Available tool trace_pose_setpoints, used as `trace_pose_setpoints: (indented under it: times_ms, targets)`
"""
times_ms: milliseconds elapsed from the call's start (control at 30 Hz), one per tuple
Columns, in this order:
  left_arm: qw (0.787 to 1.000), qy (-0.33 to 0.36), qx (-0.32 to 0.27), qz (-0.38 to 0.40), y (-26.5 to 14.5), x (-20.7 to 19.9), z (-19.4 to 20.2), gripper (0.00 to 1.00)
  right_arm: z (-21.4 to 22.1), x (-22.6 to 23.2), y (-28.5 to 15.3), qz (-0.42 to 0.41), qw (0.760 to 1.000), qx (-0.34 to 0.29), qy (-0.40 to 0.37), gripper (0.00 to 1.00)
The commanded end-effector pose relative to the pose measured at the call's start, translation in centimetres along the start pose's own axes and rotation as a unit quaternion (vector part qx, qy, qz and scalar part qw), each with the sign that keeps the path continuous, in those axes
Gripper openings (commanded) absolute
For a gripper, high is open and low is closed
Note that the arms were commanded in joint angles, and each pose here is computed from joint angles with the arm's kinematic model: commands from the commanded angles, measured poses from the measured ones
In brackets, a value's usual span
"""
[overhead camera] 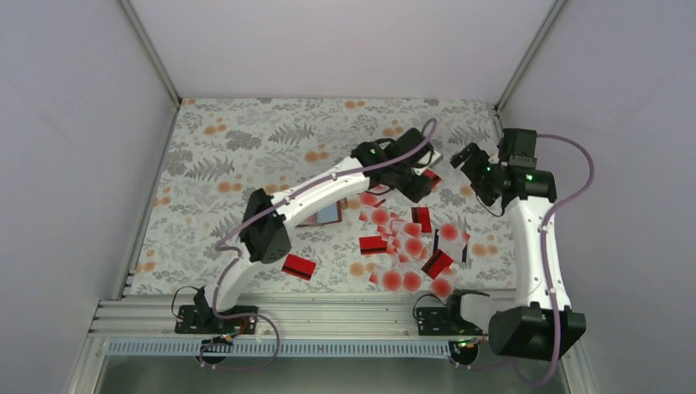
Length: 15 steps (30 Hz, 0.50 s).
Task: Put the credit cards into the card holder
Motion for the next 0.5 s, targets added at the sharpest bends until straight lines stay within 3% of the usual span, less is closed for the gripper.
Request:
trace_pose_setpoints:
  times_ms: [0,200,467]
  targets:
    - [0.999,-0.029,-0.026,0.019,-3.0,1.6,-1.0,0.49,0.3,4.9,-2.6,-0.151,0.988,0.005,-0.034,0.99]
    - [0.997,-0.06,-0.053,0.023,-7.4,5.0,-1.4,0.49,1.7,8.7,-3.5,-0.273,0.956,0.058,-0.091,0.98]
    - [0.992,-0.093,-0.08,0.029,-13.2,8.5,-1.2,0.49,3.8,11.4,-4.1,-0.37,0.907,0.131,-0.155,0.92]
Point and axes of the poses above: each gripper's point midway between its finger pads, its own y axis out along the fingers, its own x axis along the line the jaws close on, z = x × y, the point moved 2 cm from there along -y, back along the fingers, and after that the axes turned 6 degrees about y, right-handed, at the moved point
